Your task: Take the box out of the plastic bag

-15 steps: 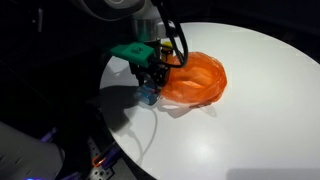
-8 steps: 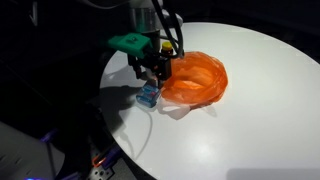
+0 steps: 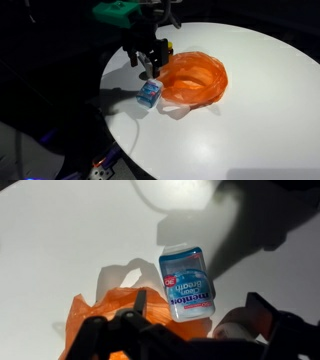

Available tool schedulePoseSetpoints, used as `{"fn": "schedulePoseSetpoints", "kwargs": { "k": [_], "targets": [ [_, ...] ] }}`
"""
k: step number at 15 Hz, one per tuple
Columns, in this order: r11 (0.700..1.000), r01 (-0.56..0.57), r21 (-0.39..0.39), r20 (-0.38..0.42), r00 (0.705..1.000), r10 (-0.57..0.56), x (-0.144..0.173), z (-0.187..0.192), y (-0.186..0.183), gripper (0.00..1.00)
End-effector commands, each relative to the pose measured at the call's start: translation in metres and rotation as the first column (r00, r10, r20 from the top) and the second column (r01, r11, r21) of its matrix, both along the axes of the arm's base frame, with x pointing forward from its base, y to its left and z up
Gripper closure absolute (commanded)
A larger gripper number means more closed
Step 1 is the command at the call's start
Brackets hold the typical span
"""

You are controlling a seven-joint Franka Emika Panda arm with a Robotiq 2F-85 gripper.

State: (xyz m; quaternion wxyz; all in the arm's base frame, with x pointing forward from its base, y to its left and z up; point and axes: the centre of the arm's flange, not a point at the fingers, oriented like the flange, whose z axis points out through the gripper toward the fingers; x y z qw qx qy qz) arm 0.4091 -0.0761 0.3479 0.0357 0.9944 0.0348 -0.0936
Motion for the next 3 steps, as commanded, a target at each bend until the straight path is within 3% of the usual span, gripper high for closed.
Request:
{"fn": "schedulePoseSetpoints", "kwargs": {
  "k": [1, 3],
  "targets": [
    [0.999, 0.033, 0.009, 0.000, 0.999, -0.033, 0.001, 0.022, 0.000, 0.00],
    [1.000, 0.008, 0.000, 0.002, 1.000, -0.008, 0.001, 0.013, -0.001, 0.00]
  ]
}}
